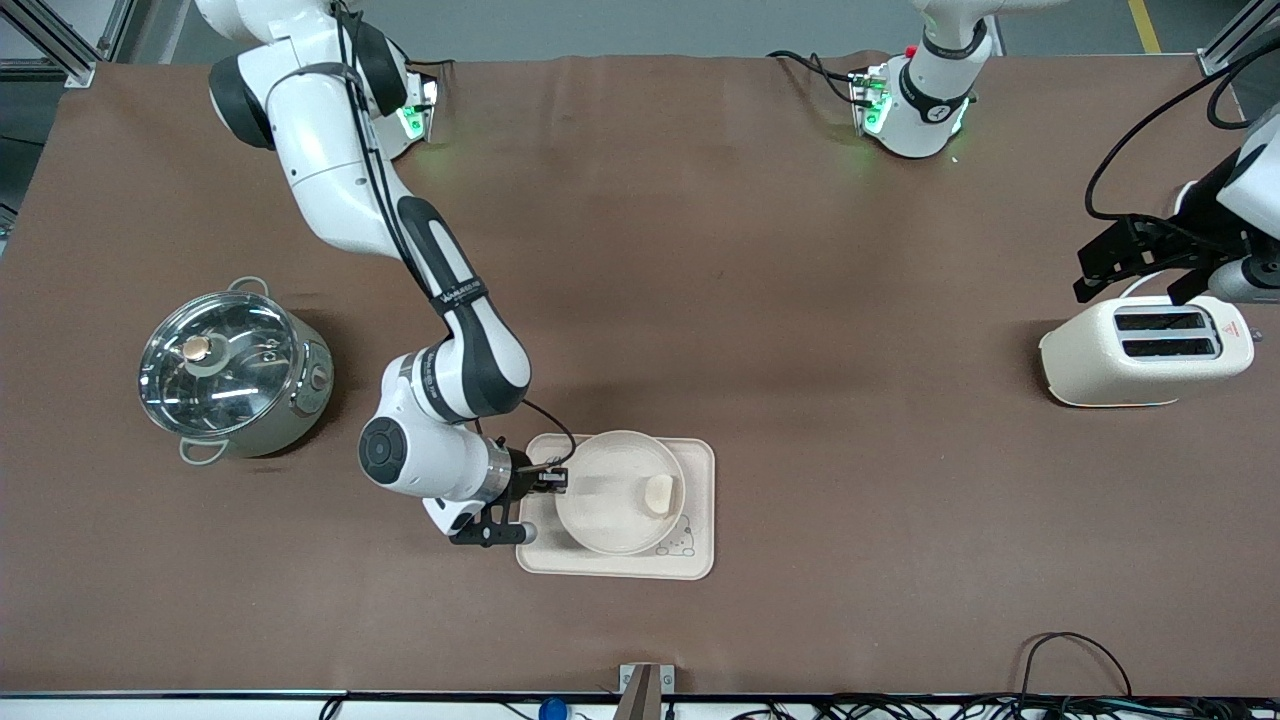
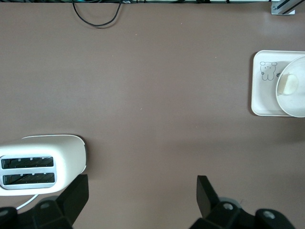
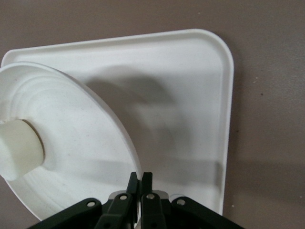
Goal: Place bun in plate and plate on tray
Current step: 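Lower the plate onto the tray and open the right gripper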
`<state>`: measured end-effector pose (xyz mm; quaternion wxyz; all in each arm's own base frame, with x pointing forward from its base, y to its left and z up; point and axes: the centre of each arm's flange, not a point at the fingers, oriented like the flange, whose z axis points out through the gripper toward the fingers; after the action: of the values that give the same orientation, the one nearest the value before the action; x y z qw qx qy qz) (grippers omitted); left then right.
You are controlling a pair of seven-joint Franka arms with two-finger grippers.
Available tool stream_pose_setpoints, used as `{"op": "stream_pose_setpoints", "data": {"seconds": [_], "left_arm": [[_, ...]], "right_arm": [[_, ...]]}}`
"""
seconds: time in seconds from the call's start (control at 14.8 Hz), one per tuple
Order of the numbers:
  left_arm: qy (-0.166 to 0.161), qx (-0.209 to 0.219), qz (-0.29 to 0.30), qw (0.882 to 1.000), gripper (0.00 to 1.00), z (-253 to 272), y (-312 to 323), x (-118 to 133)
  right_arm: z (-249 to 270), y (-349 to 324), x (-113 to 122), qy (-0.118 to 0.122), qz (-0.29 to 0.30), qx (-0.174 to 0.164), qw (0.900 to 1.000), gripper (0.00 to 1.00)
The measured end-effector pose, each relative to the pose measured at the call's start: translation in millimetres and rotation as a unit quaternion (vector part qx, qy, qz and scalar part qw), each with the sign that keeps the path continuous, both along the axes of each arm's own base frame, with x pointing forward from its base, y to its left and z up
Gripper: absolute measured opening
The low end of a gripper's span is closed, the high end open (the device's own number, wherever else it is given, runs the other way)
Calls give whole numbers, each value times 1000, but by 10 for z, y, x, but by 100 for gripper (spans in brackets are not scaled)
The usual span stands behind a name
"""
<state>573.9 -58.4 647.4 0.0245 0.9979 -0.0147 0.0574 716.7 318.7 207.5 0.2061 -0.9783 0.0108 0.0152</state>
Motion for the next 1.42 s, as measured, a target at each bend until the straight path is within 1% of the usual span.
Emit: {"op": "stream_pose_setpoints", "data": {"seconds": [0.27,0.4,0.47,0.54,0.61,0.74,0.88,0.94,1.01,1.08,1.28,1.42], "left_arm": [[1,0,0,1000,100,-8,3,5],[1,0,0,1000,100,-13,3,7],[1,0,0,1000,100,-15,3,8],[1,0,0,1000,100,-16,3,9],[1,0,0,1000,100,-16,3,9],[2,0,0,1000,100,-17,3,10],[2,0,0,1000,100,-19,3,11],[2,0,0,1000,100,-19,3,12],[2,0,0,1000,100,-18,3,13],[1,0,0,1000,100,-16,3,13],[1,0,0,1000,100,-16,4,17],[1,0,0,1000,100,-16,4,20]], "right_arm": [[-165,-53,4,8,-5,-2,1000,4],[-179,-42,3,9,-11,-1,1000,7],[-172,-34,3,9,-13,0,1000,13],[-163,-27,5,9,-13,1,1000,22],[-147,-17,9,8,-13,2,1000,34],[-30,20,39,-2,-10,4,1000,53],[274,40,77,-15,7,-4,1000,72],[502,25,85,-19,20,-15,1000,84],[771,-25,97,-26,30,-29,999,93],[1052,-120,109,-31,36,-44,998,100],[1868,-537,64,-19,39,-73,996,100],[2401,-842,-6,-20,34,-93,995,100]]}}
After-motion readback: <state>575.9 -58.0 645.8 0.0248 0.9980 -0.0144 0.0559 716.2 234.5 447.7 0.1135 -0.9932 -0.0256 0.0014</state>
